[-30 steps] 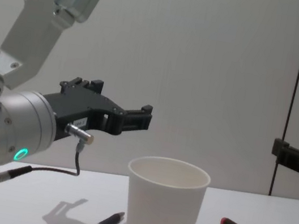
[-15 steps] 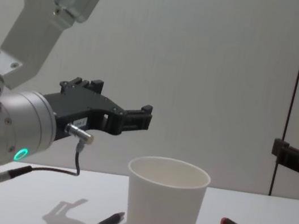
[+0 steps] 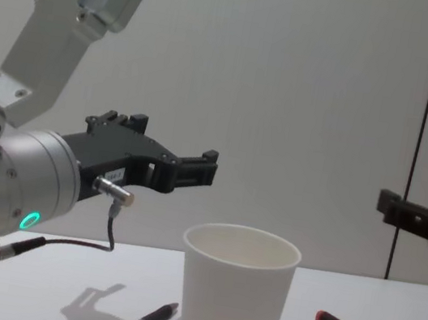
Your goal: Place the pen into the pen holder.
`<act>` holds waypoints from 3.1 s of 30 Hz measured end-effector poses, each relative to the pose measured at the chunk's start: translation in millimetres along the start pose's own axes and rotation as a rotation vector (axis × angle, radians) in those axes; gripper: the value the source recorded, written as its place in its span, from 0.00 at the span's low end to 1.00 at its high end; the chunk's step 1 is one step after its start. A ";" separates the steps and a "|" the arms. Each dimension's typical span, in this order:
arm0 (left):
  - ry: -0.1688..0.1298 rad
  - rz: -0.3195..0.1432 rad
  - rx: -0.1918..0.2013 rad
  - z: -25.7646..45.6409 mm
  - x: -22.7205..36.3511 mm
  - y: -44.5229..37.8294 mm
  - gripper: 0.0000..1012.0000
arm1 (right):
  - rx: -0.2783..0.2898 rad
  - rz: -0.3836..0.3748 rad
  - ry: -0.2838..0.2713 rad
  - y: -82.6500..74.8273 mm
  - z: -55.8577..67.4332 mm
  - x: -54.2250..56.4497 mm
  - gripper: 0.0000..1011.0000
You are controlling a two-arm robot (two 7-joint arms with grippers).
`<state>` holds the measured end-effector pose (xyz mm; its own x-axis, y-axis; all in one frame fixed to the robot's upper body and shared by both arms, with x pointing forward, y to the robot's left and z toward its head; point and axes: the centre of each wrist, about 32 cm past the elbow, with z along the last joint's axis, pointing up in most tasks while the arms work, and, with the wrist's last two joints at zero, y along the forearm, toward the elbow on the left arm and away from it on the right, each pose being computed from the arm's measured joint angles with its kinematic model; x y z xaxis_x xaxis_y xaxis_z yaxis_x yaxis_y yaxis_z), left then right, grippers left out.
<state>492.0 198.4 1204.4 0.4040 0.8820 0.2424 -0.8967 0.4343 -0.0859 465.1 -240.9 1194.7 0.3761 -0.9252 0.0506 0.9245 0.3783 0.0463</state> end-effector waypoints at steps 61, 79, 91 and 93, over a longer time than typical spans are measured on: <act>0.000 0.000 0.000 0.0 0.0 0.0 0.99 | -0.465 0.183 -0.143 103.8 41.7 45.5 0.99; 0.000 0.000 0.000 0.0 0.0 0.0 0.99 | -0.509 0.206 -0.080 99.7 24.7 32.1 0.99; 0.000 0.000 0.000 0.0 0.0 0.0 0.99 | -0.530 0.230 -0.055 97.8 17.4 35.3 0.99; 0.000 0.000 0.000 0.0 0.0 0.0 0.99 | -0.533 0.237 -0.050 97.5 16.4 36.0 0.99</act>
<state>492.0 198.4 1204.4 0.4040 0.8821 0.2424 -0.8967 0.4343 -0.0859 567.7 -236.9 1217.4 0.5852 -0.8095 0.0461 0.7239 0.4960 -0.4796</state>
